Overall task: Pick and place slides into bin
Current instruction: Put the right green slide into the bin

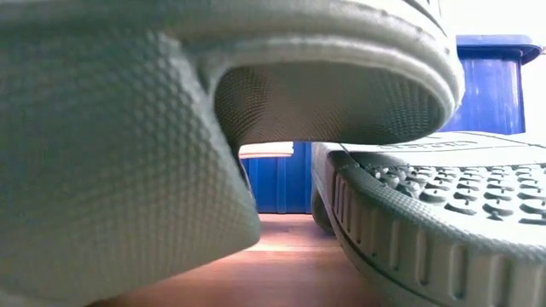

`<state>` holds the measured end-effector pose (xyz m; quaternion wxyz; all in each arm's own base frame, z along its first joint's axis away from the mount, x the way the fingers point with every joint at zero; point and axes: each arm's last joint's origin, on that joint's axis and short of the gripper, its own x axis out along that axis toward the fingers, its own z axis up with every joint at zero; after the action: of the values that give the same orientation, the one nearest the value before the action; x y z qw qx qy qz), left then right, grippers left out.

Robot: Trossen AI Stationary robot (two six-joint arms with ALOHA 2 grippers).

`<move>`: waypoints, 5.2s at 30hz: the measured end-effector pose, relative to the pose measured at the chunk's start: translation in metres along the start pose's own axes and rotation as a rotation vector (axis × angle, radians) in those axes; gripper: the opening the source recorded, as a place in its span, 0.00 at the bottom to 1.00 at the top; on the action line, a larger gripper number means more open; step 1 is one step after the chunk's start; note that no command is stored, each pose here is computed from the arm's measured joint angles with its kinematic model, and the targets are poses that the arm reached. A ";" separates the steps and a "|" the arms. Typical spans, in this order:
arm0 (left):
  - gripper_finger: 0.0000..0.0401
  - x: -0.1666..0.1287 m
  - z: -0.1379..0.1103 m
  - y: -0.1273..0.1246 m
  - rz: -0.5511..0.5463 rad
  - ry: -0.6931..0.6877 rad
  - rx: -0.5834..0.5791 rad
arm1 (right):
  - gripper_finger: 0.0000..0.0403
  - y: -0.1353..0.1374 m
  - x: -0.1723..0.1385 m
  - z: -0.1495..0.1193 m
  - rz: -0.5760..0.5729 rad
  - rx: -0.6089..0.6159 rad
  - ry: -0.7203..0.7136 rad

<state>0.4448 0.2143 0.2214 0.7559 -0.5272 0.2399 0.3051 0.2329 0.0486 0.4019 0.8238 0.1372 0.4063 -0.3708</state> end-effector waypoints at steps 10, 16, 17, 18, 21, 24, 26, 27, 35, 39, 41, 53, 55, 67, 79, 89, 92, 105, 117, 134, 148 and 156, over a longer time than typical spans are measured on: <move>0.76 -0.005 0.002 -0.004 -0.013 -0.008 0.032 | 0.02 0.000 0.000 0.000 0.000 0.000 0.000; 0.76 -0.025 0.002 -0.015 -0.052 0.006 0.062 | 0.02 -0.006 -0.003 -0.002 -0.019 0.018 0.013; 0.76 -0.032 0.002 -0.018 -0.054 0.002 0.075 | 0.02 -0.007 -0.004 -0.002 -0.014 0.026 0.010; 0.76 -0.041 0.002 -0.023 -0.059 -0.007 0.092 | 0.02 -0.009 -0.005 -0.002 -0.008 0.031 0.006; 0.76 -0.073 0.001 -0.036 -0.064 -0.040 0.139 | 0.02 -0.013 -0.008 -0.002 -0.004 0.050 -0.006; 0.76 -0.103 -0.005 -0.047 -0.050 -0.076 0.184 | 0.02 -0.016 -0.010 -0.002 -0.007 0.076 -0.022; 0.76 -0.122 -0.010 -0.054 -0.061 -0.087 0.218 | 0.02 -0.017 -0.011 -0.002 -0.007 0.083 -0.025; 0.76 -0.133 -0.012 -0.059 -0.084 -0.095 0.236 | 0.02 -0.017 -0.011 -0.002 -0.006 0.081 -0.027; 0.76 -0.217 -0.050 -0.083 -0.140 -0.096 0.352 | 0.02 -0.017 -0.015 -0.008 0.010 -0.003 -0.028; 0.76 -0.257 -0.081 -0.091 -0.170 -0.087 0.437 | 0.02 -0.023 -0.025 -0.011 0.048 -0.049 -0.042; 0.76 -0.273 -0.096 -0.093 -0.183 -0.056 0.470 | 0.02 -0.025 -0.031 -0.015 0.078 -0.076 -0.047; 0.76 -0.353 -0.198 -0.100 -0.384 0.118 0.784 | 0.02 -0.028 -0.063 -0.043 0.359 -0.241 0.090; 0.76 -0.360 -0.212 -0.098 -0.394 0.149 0.825 | 0.02 -0.025 -0.065 -0.047 0.395 -0.225 0.153; 0.76 -0.381 -0.268 -0.063 -0.179 0.391 0.971 | 0.02 0.010 -0.061 -0.071 0.460 -0.253 0.454; 0.76 -0.401 -0.295 -0.030 -0.187 0.454 1.093 | 0.02 0.034 -0.069 -0.101 0.306 0.107 0.609; 0.76 -0.387 -0.312 0.012 -0.103 0.517 1.112 | 0.02 0.070 -0.077 -0.155 0.135 0.231 0.703; 0.76 -0.383 -0.315 0.016 -0.121 0.517 1.104 | 0.02 0.085 -0.073 -0.170 0.109 0.190 0.763; 0.76 -0.383 -0.315 0.015 -0.170 0.507 1.052 | 0.08 0.125 -0.045 -0.207 -0.063 0.135 0.820; 0.76 -0.382 -0.313 0.013 -0.168 0.500 1.050 | 0.59 0.127 -0.041 -0.211 -0.180 0.352 0.811; 0.76 -0.380 -0.316 0.010 -0.208 0.493 1.039 | 0.81 0.144 -0.041 -0.209 0.019 0.477 0.708; 0.76 -0.380 -0.316 0.010 -0.214 0.492 1.054 | 0.81 0.149 -0.037 -0.208 0.092 0.526 0.592; 0.76 -0.380 -0.317 0.009 -0.221 0.491 1.064 | 0.81 0.157 -0.020 -0.227 0.149 0.539 0.606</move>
<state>0.1598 -0.1616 0.3710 0.8660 -0.1528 0.4713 -0.0682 0.2099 0.2864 0.2625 0.6258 0.4802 0.5079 -0.3461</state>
